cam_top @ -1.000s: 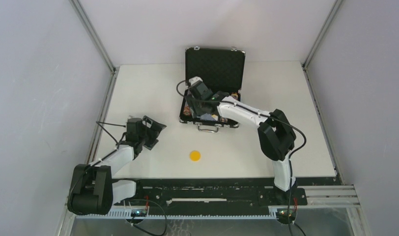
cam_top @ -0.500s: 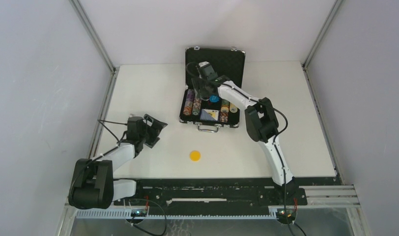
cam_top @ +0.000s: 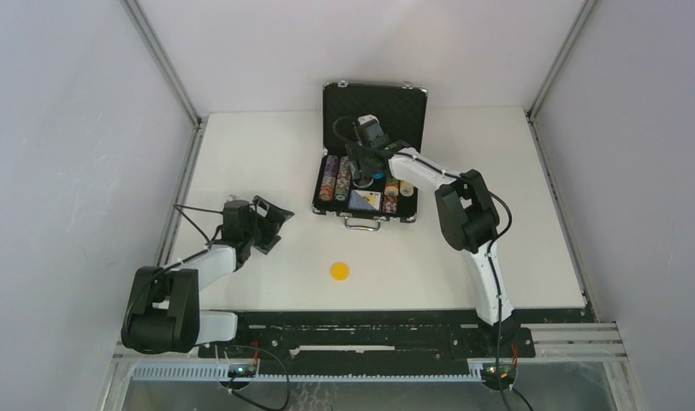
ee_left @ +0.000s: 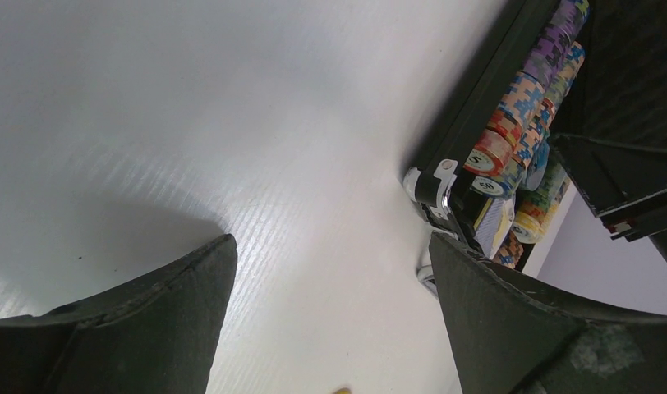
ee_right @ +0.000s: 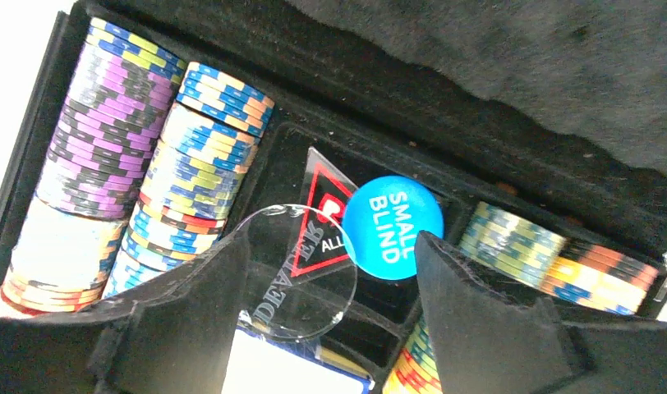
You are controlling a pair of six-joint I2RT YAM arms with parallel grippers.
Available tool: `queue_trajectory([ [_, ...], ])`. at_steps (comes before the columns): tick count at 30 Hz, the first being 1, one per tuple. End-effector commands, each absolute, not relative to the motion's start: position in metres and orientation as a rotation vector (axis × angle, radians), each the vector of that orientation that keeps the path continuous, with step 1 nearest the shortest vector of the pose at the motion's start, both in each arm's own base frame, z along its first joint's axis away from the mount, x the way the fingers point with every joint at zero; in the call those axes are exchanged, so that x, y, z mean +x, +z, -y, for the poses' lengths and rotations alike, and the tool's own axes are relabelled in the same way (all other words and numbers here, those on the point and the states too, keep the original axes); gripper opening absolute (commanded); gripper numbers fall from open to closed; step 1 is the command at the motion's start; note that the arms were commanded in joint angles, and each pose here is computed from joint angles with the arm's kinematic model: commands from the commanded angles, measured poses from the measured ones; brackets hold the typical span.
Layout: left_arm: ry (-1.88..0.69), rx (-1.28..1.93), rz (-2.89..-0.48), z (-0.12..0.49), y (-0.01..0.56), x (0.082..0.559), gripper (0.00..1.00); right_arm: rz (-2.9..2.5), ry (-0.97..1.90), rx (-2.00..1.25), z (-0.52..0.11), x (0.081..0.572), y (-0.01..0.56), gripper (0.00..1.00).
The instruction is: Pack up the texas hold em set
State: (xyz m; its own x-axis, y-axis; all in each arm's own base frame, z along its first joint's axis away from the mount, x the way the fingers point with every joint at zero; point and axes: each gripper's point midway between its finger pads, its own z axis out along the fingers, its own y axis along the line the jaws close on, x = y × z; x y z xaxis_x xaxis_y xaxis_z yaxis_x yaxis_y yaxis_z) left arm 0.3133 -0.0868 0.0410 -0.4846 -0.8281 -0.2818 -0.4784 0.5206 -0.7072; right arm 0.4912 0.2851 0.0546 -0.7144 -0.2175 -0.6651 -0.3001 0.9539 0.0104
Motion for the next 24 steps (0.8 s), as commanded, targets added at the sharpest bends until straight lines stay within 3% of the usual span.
queue_trajectory([
  [1, -0.663, -1.086, -2.291, 0.084, 0.011, 0.288, 0.93, -2.199, 0.158, -0.306, -0.291, 0.504, 0.131, 0.78],
  [5, -0.670, -1.078, -2.290, 0.085, 0.012, 0.288, 0.92, -2.147, 0.143, -0.306, -0.297, 0.496, 0.148, 0.74],
  [6, -0.673, -1.076, -2.289, 0.085, 0.013, 0.289, 0.92, -2.138, 0.152, -0.301, -0.298, 0.495, 0.152, 0.69],
  [11, -0.697, -1.065, -2.293, 0.088, 0.014, 0.289, 0.92, -2.154, 0.214, -0.268, -0.301, 0.492, 0.148, 0.19],
  [14, -0.701, -1.059, -2.292, 0.089, 0.015, 0.289, 0.91, -2.215, 0.207, -0.255, -0.300, 0.488, 0.119, 0.02],
  [24, -0.728, -1.051, -2.298, 0.092, 0.016, 0.289, 0.91, -2.348, 0.231, -0.220, -0.293, 0.472, 0.058, 0.02],
])
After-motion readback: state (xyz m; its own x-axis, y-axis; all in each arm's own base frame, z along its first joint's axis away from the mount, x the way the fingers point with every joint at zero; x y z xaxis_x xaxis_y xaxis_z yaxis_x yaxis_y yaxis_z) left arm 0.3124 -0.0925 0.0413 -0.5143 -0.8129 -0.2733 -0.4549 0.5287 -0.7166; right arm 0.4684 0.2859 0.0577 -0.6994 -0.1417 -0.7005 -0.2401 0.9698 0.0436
